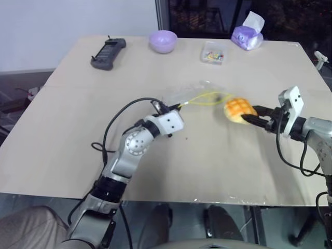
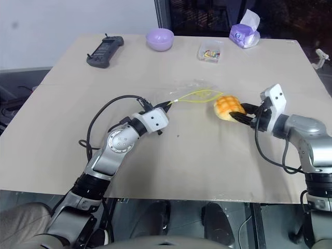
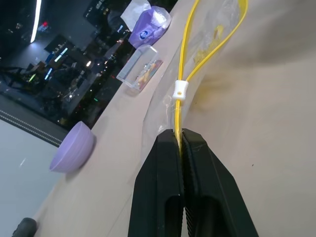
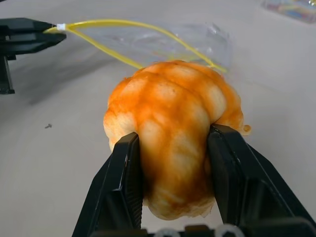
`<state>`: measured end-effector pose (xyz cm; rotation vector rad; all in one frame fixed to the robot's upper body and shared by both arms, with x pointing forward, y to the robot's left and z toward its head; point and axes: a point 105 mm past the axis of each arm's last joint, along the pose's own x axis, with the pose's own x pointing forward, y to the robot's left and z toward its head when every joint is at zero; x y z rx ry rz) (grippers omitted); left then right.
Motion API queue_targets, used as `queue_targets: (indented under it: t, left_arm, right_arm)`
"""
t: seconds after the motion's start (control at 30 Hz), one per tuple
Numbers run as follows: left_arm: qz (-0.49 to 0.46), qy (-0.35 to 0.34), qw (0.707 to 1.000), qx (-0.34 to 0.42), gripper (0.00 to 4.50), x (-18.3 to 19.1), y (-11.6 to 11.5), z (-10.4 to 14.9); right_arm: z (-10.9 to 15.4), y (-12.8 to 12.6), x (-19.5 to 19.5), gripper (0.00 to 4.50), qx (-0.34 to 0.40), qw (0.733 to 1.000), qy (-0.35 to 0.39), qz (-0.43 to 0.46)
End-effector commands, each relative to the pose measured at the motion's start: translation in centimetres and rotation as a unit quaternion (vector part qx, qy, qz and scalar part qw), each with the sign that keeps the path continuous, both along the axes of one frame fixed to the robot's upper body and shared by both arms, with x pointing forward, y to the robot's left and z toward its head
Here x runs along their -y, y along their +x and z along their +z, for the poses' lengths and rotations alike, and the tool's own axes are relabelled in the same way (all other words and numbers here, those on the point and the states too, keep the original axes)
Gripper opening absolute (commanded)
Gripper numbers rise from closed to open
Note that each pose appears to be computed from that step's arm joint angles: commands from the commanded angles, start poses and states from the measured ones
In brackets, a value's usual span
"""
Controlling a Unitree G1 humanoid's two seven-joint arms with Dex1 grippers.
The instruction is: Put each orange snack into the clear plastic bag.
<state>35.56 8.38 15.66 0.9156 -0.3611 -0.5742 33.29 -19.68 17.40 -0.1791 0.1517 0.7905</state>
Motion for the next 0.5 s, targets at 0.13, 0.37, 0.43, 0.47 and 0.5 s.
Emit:
queue_targets:
  t: [0.13, 0.37, 0.43, 0.47, 0.5]
  left_arm:
    - [-0.008, -0.007, 1.0, 0.02, 0.0, 0.5, -0.1, 1.0]
    - [-0.008, -0.007, 1.0, 0.021, 0.0, 0.4, -0.1, 1.0]
    - [-0.008, -0.006, 1.0, 0.022, 0.0, 0.5, -0.1, 1.1]
    - [-0.009, -0.007, 1.0, 0.022, 0.0, 0.5, -0.1, 1.1]
    - [-0.009, -0.007, 1.0, 0.022, 0.0, 0.6, -0.1, 1.1]
  right_arm:
    - [2.5, -0.5, 0.0, 0.79, 0.038, 0.999, 0.008, 0.002]
    - [2.8, -0.5, -0.8, 0.02, 0.044, 0.999, 0.014, 0.009]
    - [3.0, -0.6, -1.7, 0.02, 0.043, 0.999, 0.019, 0.024]
    - [3.0, -0.6, -2.2, 0.02, 0.04, 0.999, 0.02, 0.031]
    - [2.7, -0.7, -2.8, 0.02, 0.035, 0.998, 0.018, 0.039]
